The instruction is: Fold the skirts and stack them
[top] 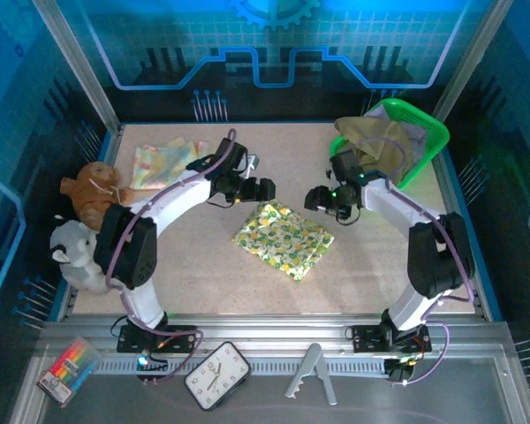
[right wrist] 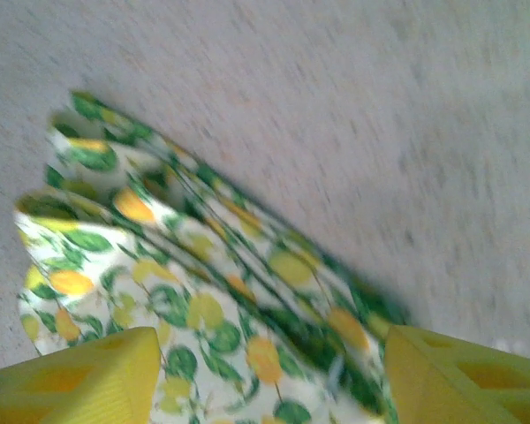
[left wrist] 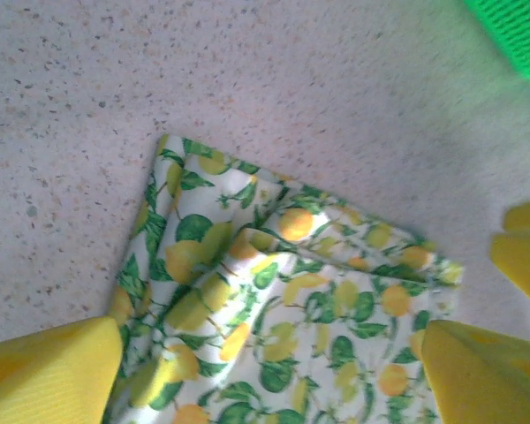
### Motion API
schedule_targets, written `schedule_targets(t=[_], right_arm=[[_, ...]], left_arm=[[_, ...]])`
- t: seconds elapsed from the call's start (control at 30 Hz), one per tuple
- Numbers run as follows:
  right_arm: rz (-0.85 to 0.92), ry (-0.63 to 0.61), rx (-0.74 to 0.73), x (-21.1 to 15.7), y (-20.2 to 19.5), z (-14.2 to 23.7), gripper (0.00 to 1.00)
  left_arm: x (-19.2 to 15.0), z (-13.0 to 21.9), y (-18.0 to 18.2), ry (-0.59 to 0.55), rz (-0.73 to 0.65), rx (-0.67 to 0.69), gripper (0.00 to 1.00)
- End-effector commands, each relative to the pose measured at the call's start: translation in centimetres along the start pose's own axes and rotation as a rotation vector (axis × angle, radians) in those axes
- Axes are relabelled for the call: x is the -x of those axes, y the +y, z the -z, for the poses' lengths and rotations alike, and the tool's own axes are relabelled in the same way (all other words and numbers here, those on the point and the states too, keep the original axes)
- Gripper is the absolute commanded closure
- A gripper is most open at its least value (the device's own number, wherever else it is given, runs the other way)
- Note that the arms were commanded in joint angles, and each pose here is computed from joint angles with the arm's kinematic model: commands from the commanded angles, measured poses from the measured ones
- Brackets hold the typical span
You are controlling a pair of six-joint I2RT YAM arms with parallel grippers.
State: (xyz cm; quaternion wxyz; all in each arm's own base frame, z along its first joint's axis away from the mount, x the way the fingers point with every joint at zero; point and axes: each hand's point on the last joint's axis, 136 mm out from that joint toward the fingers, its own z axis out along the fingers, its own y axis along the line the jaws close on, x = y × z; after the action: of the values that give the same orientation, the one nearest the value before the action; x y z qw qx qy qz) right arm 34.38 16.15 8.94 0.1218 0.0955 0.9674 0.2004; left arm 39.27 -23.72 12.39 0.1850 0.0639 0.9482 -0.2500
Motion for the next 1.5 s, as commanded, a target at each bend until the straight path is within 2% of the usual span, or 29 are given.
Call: schedule_targets(t=[0.0, 0.13, 0.3, 0.37, 0.47, 0.63, 0.73, 0.8, 0.87, 0.97, 1.1, 1.2, 1.33, 1.47], right_arm=[[-0.152, 0.088, 0.042, -3.4, -0.1, -0.5, 0.29], [-0.160, 0.177, 0.067, -6.3, 0.7, -1.3, 0.29], [-0.138, 0.204, -0.022, -8.0, -0.1, -3.1, 0.30], [-0.144, 0.212, -0.016, -8.1, -0.1, -3.8, 0.32], [-0.130, 0.218, -0.008, -7.8, 0.2, -4.6, 0.46], [0.003, 0.186, -0.031, -5.5, 0.1, -5.8, 0.76], [0.121, 0.130, -0.029, -2.5, 0.5, -6.5, 0.88], [0.232, 0.082, -0.022, -0.1, 1.4, -6.7, 0.91], [0.353, 0.059, -0.023, 1.7, 2.5, -6.9, 0.91], [0.445, 0.044, -0.037, 3.5, 3.4, -6.1, 0.86], [0.396, 0.020, -0.100, 4.1, 2.8, -5.1, 0.63], [0.382, 0.031, -0.060, 3.6, 3.2, -5.4, 0.48], [0.428, 0.060, -0.052, 3.7, 3.4, -6.4, 0.44], [0.485, 0.089, -0.087, 4.3, 3.2, -7.7, 0.46]], left_arm=[[-2.4, -2.1, 1.4, 0.158, -0.184, 0.043, 0.15], [-2.6, -4.0, 1.0, 0.213, -0.250, 0.003, 0.24], [-3.1, -6.0, 0.5, 0.248, -0.253, -0.049, 0.31], [-3.0, -6.6, 0.4, 0.243, -0.244, -0.056, 0.38], [-3.0, -7.4, 0.5, 0.233, -0.219, -0.065, 0.58], [-3.4, -7.6, 1.3, 0.196, -0.154, -0.048, 0.87], [-4.1, -7.1, 2.3, 0.168, -0.068, -0.046, 0.97], [-4.7, -6.6, 2.9, 0.155, -0.001, -0.045, 0.97], [-5.1, -5.7, 3.0, 0.139, 0.050, -0.052, 0.95], [-5.1, -4.8, 2.7, 0.098, 0.081, -0.067, 0.82], [-4.7, -4.6, 3.0, 0.067, 0.090, -0.048, 0.80], [-4.3, -4.6, 3.2, 0.060, 0.085, -0.037, 0.82], [-4.2, -4.4, 3.6, 0.057, 0.081, -0.017, 0.88], [-4.3, -4.0, 3.9, 0.051, 0.083, -0.010, 0.90]])
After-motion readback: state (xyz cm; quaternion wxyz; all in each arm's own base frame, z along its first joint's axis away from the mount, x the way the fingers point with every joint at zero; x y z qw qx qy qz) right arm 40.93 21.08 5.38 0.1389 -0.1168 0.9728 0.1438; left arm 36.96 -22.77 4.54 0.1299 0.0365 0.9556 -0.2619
